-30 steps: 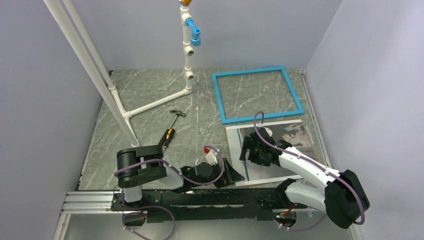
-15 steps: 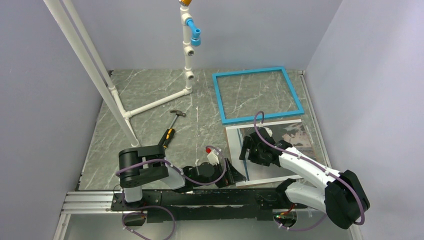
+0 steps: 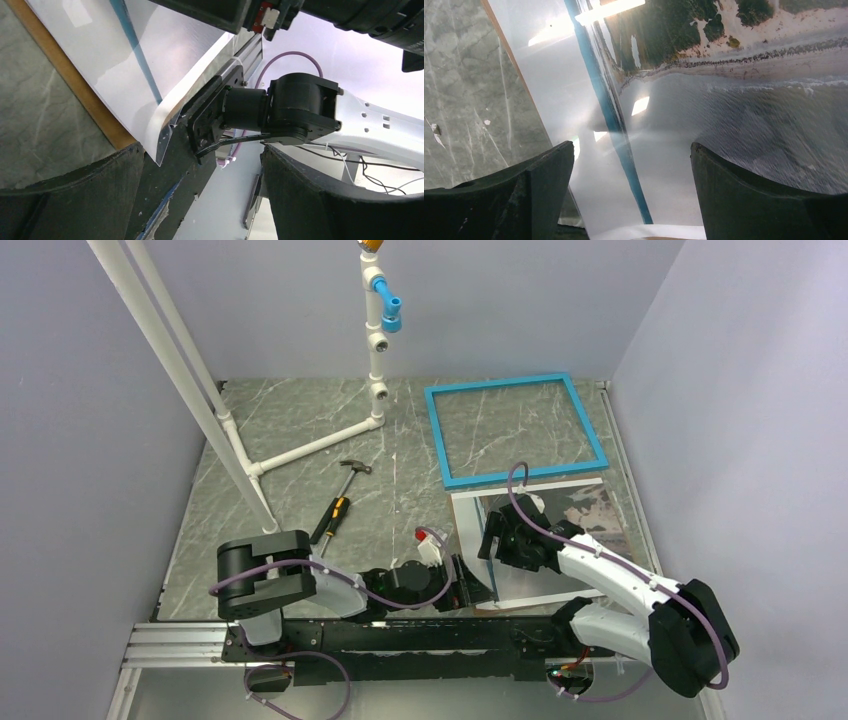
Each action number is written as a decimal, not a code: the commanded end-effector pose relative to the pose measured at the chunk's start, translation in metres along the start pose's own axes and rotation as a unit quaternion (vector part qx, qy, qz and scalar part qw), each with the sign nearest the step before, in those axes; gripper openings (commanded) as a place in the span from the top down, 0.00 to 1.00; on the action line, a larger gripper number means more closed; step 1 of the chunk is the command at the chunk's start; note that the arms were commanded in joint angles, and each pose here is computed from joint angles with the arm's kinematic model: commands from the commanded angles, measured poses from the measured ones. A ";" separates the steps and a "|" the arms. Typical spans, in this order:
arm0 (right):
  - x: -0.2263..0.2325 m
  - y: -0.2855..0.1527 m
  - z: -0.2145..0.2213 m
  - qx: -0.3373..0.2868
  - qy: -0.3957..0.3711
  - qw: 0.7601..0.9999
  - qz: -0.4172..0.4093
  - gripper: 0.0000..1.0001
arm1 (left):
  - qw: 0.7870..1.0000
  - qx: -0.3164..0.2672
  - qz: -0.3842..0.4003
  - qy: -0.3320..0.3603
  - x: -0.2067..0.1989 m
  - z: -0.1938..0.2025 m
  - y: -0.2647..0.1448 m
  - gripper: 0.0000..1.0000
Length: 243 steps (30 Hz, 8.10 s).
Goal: Take the photo out of the frame
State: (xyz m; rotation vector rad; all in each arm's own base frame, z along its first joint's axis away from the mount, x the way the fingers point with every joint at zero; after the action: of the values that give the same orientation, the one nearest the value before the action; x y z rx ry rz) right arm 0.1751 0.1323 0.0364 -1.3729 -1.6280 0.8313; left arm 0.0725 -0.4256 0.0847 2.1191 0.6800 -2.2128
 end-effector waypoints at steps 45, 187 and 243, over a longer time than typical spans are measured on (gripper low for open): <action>0.005 0.000 -0.005 -0.009 0.003 1.000 -0.012 0.13 | 0.998 -0.021 0.055 -0.009 -0.021 -0.005 0.004 0.43; -0.064 0.001 -0.020 -0.040 0.168 0.982 0.075 0.03 | 0.999 0.000 0.014 -0.029 -0.014 0.001 0.011 0.48; -0.025 0.007 -0.025 -0.036 0.056 0.996 0.055 0.04 | 0.994 0.016 -0.110 -0.016 0.011 0.011 0.018 0.21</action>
State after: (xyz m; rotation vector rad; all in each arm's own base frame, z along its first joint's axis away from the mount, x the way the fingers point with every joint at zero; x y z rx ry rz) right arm 0.1950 0.1075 0.0362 -1.5162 -1.5198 0.7824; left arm 0.0695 -0.4379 0.0684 2.1427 0.8923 -2.3358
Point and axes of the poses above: each gripper's point midway between its finger pads, its own y axis out along the fingers, its own x axis along the line the jaws close on, z = x × y, the point moved 1 cm from there along -y, back along the fingers, and after that the axes turned 14 degrees about -y, right-handed, at the moved point
